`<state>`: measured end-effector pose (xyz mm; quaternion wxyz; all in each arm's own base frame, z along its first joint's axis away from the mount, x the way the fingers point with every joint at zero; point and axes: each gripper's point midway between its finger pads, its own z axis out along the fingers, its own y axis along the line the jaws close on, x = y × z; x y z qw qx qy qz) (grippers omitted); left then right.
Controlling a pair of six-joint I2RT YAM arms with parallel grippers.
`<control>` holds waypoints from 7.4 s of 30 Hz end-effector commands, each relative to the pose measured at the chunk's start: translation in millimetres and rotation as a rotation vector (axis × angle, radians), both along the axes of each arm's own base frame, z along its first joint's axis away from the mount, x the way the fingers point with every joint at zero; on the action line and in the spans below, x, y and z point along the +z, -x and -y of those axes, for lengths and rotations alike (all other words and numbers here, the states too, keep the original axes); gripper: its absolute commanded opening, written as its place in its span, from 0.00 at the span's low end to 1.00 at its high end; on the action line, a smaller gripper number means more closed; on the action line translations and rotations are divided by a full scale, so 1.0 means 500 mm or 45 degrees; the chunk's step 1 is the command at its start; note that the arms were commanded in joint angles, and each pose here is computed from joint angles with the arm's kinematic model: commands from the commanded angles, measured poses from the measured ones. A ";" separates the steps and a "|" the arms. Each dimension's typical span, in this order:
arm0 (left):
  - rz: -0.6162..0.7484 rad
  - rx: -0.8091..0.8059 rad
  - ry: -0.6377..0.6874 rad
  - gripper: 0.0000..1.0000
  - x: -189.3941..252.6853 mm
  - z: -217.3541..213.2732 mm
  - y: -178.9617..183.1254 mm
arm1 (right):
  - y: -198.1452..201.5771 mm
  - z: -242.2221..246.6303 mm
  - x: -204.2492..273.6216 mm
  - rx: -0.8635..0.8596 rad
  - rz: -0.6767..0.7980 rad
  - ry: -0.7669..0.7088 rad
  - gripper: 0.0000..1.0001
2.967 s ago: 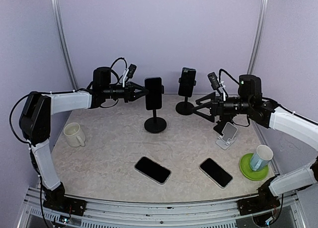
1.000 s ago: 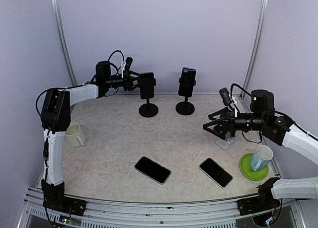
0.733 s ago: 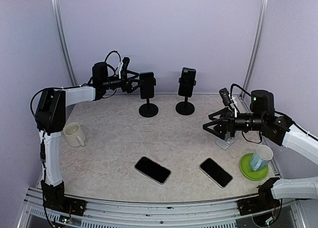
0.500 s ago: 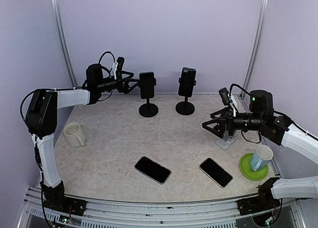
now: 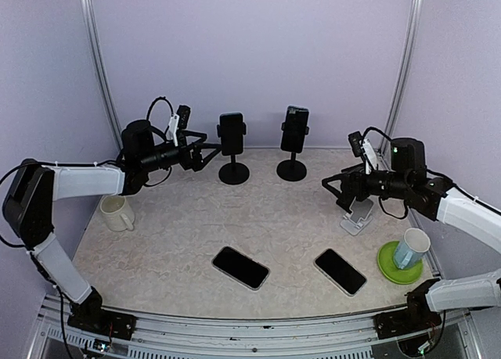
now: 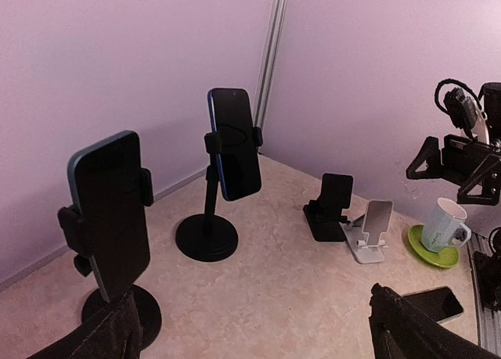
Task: Place the phone on the phone stand
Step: Move the phone stand with the phone to the corner of the board, then pick up the phone stand at the corner of the board, then place the phone stand at the corner of the board, then pick up the phone stand at the corner of the board.
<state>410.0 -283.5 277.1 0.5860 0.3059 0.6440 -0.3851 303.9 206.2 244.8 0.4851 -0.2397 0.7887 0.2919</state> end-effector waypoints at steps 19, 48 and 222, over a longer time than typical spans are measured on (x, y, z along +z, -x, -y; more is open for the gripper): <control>-0.202 0.152 -0.075 0.99 -0.086 0.027 0.266 | -0.137 0.214 0.019 -0.661 0.072 0.136 1.00; -0.302 0.122 -0.134 0.99 -0.158 0.061 0.367 | -0.252 0.297 -0.204 -0.794 -0.313 -0.108 0.57; -0.347 0.204 -0.078 0.99 -0.151 0.042 0.359 | -0.086 0.233 -0.196 -0.521 -0.454 0.176 0.86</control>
